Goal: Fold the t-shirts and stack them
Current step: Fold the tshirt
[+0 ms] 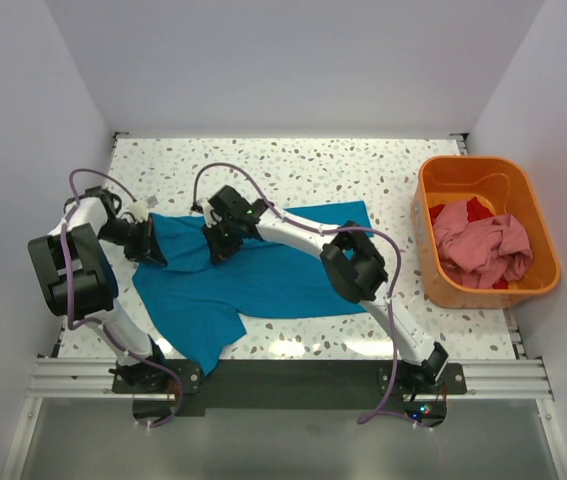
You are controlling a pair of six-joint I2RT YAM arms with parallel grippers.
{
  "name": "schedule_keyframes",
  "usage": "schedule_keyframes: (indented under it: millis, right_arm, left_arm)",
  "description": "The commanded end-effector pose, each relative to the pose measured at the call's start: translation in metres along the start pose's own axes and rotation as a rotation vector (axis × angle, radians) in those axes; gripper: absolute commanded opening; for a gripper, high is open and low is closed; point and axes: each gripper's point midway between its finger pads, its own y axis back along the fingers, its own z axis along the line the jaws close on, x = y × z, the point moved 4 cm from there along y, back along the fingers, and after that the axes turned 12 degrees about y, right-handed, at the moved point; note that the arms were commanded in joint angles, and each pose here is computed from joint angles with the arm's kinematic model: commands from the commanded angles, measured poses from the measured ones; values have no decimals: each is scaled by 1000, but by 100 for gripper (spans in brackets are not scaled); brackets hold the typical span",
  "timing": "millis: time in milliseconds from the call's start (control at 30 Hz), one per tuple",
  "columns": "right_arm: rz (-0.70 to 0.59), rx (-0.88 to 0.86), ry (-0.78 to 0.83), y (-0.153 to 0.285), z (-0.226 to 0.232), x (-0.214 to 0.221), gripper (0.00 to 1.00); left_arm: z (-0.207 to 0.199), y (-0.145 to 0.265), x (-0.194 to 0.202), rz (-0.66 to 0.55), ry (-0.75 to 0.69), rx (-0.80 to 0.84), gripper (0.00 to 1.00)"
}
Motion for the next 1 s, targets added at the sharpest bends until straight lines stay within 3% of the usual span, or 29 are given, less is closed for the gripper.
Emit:
schedule_keyframes:
  millis: [0,367,967]
  right_arm:
    - [-118,-19,73,43,19,-48,0]
    - [-46,-15,104,50,17,-35,0]
    - [-16,3,96,65,7,-29,0]
  left_arm:
    - [-9,19,-6,-23,-78,-3,0]
    - [-11,21,26,133,-251,-17,0]
    - [-27,18,46,178,-329,66,0]
